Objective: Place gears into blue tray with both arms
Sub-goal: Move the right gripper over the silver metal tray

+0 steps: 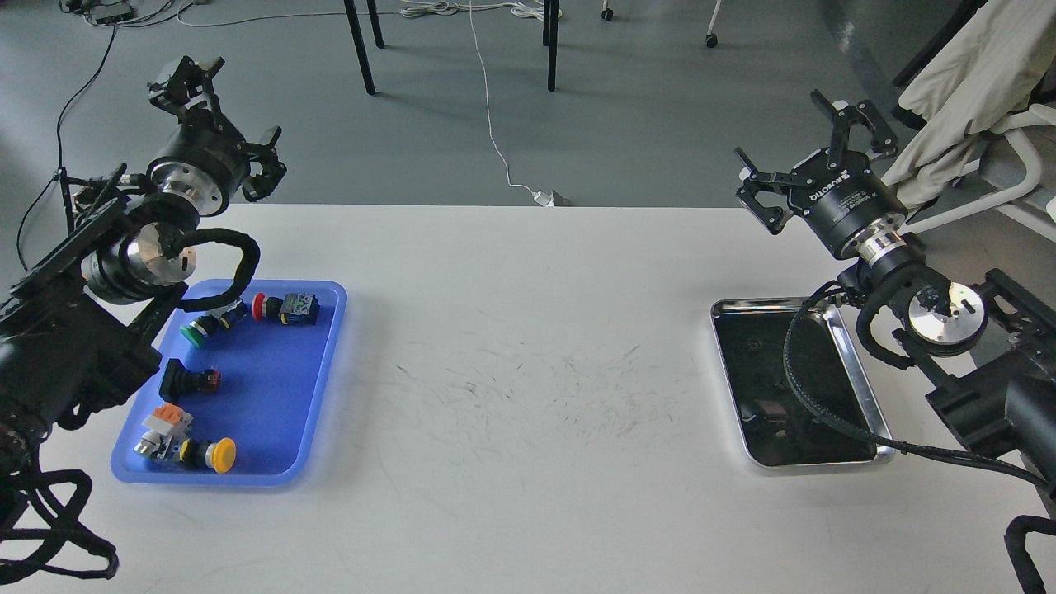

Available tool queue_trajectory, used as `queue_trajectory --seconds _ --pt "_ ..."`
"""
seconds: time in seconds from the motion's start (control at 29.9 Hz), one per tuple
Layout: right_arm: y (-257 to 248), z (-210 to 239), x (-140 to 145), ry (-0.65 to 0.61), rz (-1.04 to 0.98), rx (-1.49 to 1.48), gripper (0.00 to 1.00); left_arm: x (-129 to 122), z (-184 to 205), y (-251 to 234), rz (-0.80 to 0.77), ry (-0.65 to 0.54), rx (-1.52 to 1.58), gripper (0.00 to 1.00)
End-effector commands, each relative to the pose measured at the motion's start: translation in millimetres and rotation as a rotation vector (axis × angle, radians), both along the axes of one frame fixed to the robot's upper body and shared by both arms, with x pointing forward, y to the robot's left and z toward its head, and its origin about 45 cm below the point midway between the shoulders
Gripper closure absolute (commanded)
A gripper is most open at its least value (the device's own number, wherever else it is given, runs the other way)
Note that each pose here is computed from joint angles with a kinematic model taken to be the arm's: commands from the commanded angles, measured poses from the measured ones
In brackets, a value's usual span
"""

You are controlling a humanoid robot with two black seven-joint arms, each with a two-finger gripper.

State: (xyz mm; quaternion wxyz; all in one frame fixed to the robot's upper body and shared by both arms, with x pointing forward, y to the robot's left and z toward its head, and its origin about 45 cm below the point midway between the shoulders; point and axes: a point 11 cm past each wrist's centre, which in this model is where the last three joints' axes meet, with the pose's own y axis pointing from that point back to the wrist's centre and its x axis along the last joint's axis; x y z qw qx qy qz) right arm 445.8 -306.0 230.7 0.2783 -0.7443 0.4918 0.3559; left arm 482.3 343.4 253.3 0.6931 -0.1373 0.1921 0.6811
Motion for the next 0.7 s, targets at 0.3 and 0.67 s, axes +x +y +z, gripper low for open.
queue_trajectory --seconds 0.3,0.67 --pt "7 3 3 -0.007 0.010 0.008 0.01 0 7 3 0.020 -0.048 -0.002 0.02" --pt "10 7 7 -0.008 0.028 -0.030 0.01 0 -4 18 0.072 -0.021 -0.003 0.02"
